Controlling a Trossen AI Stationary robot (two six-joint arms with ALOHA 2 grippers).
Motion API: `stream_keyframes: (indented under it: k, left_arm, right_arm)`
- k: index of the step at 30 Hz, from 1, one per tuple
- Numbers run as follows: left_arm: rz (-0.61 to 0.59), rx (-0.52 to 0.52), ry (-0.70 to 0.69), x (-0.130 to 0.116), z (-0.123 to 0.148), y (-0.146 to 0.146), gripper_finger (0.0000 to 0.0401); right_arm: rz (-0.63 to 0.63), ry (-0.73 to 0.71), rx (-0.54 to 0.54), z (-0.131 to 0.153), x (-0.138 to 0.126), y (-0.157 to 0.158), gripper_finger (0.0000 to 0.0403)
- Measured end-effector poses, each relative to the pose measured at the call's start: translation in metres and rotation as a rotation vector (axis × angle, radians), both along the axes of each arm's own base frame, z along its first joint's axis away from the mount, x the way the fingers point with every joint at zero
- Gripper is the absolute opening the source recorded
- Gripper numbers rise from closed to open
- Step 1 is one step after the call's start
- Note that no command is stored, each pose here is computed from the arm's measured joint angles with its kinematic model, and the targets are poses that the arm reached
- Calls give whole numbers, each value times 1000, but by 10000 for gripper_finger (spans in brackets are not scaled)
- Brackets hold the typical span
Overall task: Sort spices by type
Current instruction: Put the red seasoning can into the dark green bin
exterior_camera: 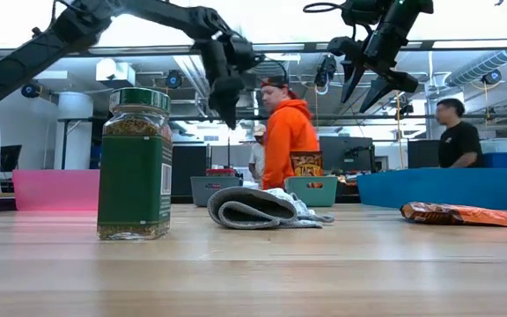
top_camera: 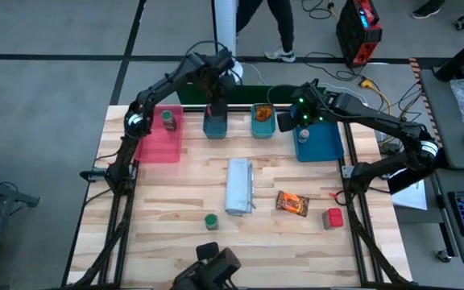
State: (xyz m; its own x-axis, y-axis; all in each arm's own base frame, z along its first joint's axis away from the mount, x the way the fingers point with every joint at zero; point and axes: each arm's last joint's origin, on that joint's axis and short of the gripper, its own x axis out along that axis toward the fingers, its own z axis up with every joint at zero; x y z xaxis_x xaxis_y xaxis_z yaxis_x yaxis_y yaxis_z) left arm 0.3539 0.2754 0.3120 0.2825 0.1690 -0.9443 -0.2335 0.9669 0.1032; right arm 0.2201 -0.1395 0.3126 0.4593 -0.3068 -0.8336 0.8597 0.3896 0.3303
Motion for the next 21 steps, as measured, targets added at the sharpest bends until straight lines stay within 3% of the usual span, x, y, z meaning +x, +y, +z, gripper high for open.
stream_keyframes:
  k: [4,8,12,16,21]
  left_arm:
    - [57,-73,-132,-10,25,-16,0]
    - [99,-121,-181,-16,49,-46,0]
    - [114,-130,-244,-21,76,-84,0]
    - [82,-140,-318,-29,98,-128,0]
    - [16,-186,-370,-41,100,-185,0]
  right_arm:
    - [69,-18,57,0,-1,4,215]
    - [159,-22,218,7,-6,15,215]
    - [210,63,363,20,-18,32,215]
    - [274,133,399,29,-26,53,215]
    - [344,118,384,38,-32,84,215]
